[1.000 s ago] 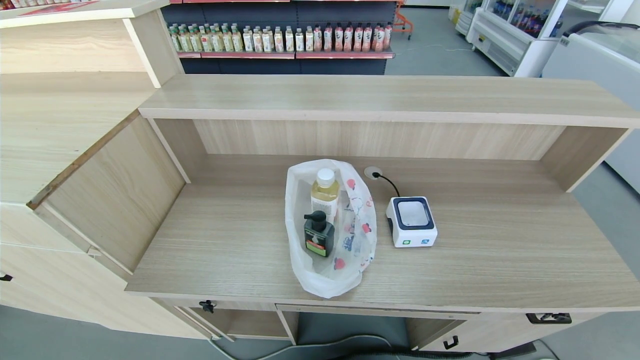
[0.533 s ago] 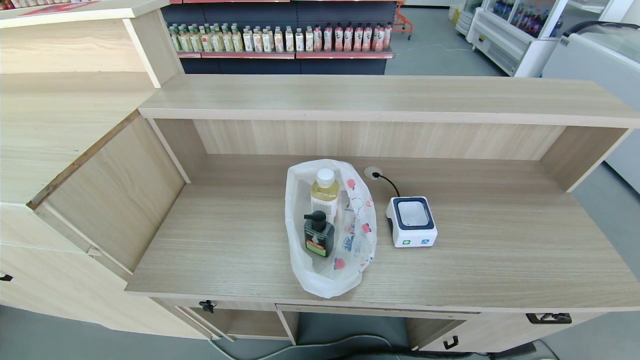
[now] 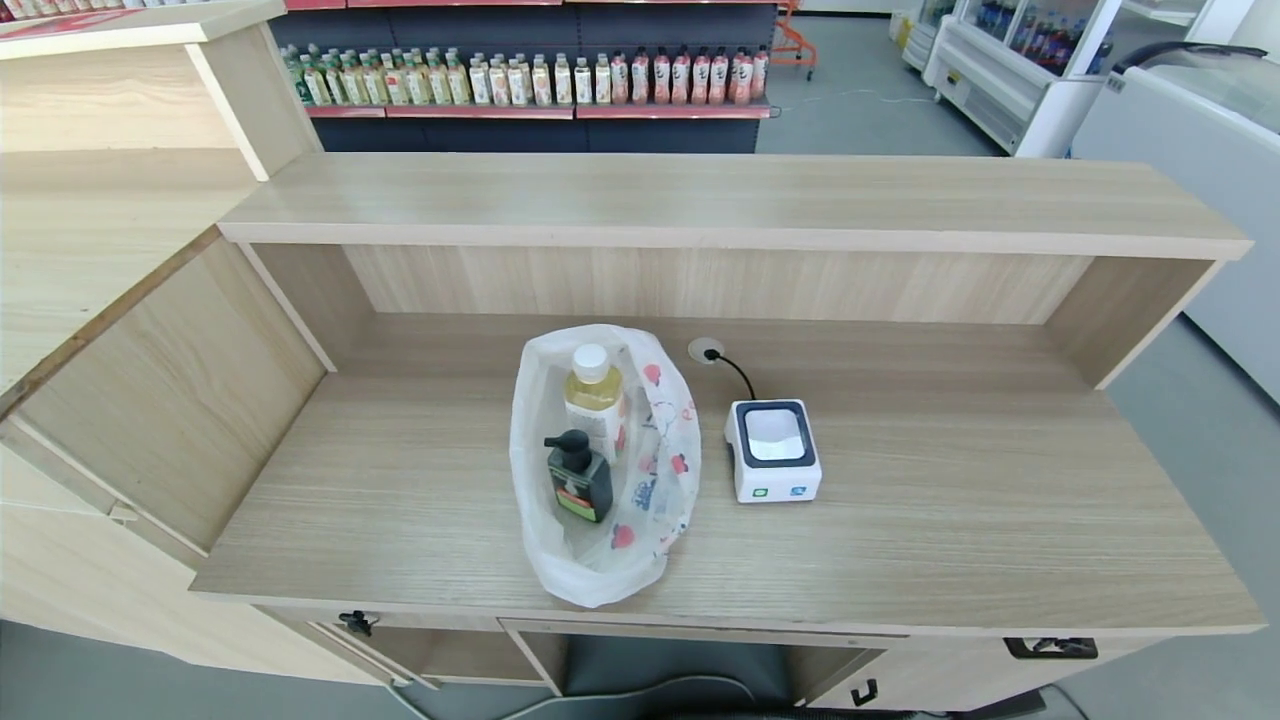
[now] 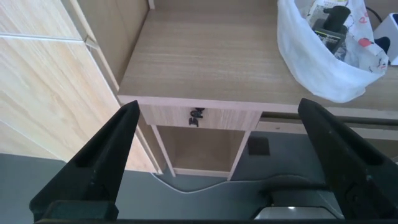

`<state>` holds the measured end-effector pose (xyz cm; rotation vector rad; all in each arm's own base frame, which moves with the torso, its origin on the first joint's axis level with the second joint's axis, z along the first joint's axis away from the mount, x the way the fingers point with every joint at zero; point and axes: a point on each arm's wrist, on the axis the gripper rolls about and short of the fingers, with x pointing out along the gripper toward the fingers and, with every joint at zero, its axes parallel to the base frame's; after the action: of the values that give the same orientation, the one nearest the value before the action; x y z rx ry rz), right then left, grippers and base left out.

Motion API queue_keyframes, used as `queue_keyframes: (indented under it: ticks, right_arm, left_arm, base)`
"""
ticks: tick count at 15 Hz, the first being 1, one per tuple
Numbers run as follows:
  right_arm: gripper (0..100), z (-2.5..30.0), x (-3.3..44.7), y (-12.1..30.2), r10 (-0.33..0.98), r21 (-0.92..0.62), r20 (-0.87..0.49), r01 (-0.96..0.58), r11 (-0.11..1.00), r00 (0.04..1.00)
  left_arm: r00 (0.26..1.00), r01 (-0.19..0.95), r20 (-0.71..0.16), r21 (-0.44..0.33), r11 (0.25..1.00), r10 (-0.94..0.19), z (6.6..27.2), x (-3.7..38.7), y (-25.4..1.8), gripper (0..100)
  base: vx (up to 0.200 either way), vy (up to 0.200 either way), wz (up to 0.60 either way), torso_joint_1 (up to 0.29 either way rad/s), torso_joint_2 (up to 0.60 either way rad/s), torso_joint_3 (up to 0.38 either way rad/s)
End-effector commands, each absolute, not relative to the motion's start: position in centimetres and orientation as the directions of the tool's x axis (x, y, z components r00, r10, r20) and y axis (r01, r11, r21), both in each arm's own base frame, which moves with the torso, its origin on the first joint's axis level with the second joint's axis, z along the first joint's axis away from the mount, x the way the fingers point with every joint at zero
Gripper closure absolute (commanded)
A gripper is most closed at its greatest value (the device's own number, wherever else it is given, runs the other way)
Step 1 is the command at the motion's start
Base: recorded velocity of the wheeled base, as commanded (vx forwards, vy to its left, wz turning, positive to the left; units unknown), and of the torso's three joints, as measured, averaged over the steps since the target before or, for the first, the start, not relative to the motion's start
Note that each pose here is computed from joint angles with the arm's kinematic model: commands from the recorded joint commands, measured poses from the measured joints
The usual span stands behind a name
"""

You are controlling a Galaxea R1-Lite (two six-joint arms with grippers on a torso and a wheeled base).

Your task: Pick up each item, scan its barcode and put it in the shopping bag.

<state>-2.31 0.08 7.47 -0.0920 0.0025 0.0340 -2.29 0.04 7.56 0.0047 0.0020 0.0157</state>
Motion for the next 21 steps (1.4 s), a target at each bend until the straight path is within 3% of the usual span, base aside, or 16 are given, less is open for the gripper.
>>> queue_keyframes:
  ticks: [1,12,13,21]
  right_arm:
    - [0,7.47,-2.28,0.08,0.034,-0.093,-0.008,-0.034,0.995,0.999]
    - [0,7.45,-2.28,0.08,0.035,-0.098,-0.009,-0.036,0.995,0.999]
    - [100,7.45,-2.28,0.08,0.035,-0.098,-0.009,-0.036,0.995,0.999]
    - [100,7.5,-2.29,0.08,0.034,-0.078,-0.008,-0.034,0.996,0.999]
  left_arm:
    - [1.0,-0.017,-0.002,0.005,1.0,0.017,7.56,-2.29,0.04,0]
    - [1.0,-0.017,-0.002,0.005,1.0,0.017,7.56,-2.29,0.04,0]
    - [1.0,-0.017,-0.002,0.005,1.0,0.017,7.56,-2.29,0.04,0]
    - [1.0,-0.017,-0.002,0.005,1.0,0.017,7.56,-2.29,0.04,0]
  base:
    - [0.0,0.0,0.0,0.0,0.0,0.0]
    - [0.164,0.0,0.0,0.003,0.0,0.002]
    - [0.0,0.0,0.0,0.0,0.0,0.0]
    - [0.0,0.0,0.0,0.0,0.0,0.0]
